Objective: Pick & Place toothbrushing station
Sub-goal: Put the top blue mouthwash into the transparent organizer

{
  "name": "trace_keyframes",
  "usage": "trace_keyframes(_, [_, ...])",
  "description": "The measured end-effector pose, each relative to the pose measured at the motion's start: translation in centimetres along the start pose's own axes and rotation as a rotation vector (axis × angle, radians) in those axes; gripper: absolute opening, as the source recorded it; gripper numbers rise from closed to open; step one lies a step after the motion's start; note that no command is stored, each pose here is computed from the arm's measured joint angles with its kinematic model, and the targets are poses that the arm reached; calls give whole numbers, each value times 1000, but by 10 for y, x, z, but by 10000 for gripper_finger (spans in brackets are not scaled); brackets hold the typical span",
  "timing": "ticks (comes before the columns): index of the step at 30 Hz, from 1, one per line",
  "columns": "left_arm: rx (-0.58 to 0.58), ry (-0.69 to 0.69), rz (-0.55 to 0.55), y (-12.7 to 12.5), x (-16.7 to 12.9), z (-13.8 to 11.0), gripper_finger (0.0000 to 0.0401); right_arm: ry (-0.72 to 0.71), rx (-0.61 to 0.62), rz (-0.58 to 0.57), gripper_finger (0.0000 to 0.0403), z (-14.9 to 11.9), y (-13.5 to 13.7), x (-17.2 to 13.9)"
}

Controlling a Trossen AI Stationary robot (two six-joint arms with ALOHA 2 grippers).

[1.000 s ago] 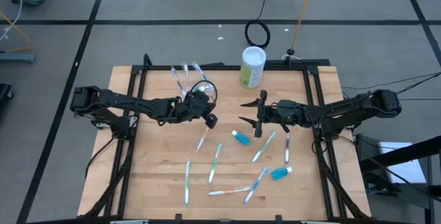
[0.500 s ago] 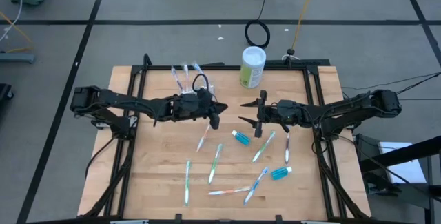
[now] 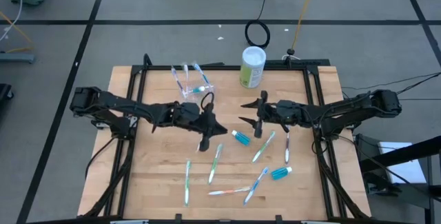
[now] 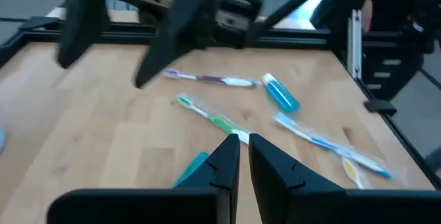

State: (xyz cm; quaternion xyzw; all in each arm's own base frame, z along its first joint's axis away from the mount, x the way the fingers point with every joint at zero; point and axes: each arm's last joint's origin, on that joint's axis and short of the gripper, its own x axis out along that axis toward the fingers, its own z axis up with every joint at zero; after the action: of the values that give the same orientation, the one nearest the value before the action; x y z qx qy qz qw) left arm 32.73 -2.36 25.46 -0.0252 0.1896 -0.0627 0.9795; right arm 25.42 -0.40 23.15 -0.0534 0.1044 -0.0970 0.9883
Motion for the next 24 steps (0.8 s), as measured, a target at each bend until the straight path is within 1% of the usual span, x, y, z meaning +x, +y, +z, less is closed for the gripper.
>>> trace_keyframes(2, [1, -4, -9, -2, 0, 0, 37, 5, -11, -11, 215, 1, -1, -2])
trace_keyframes(4, [-6, 0, -8, -2, 3, -2, 37, 7, -14, -62, 215, 3, -3, -6])
trace_keyframes(6, [13, 26, -6, -1, 8, -7, 38, 10, -6, -102, 215, 6, -6, -12])
trace_keyframes(8, [30, 32, -5, 0, 15, -11, 38, 18, -5, -102, 215, 9, -7, -20])
trace_keyframes(12, [18, 60, 16, 9, 27, -22, 45, 72, 17, -54, 215, 10, -1, -36])
trace_keyframes(15, [10, 43, 33, 19, 38, -28, 77, 110, 57, -24, 215, 9, 4, -44])
trace_keyframes(18, [26, 36, -12, 26, 48, -36, 125, 130, 73, -4, 215, 7, 8, -47])
trace_keyframes(21, [80, 61, -45, 32, 62, -52, 172, 132, 54, 6, 215, 7, 9, -47])
trace_keyframes(24, [102, 81, -44, 37, 78, -71, 205, 132, 54, 5, 215, 7, 9, -47])
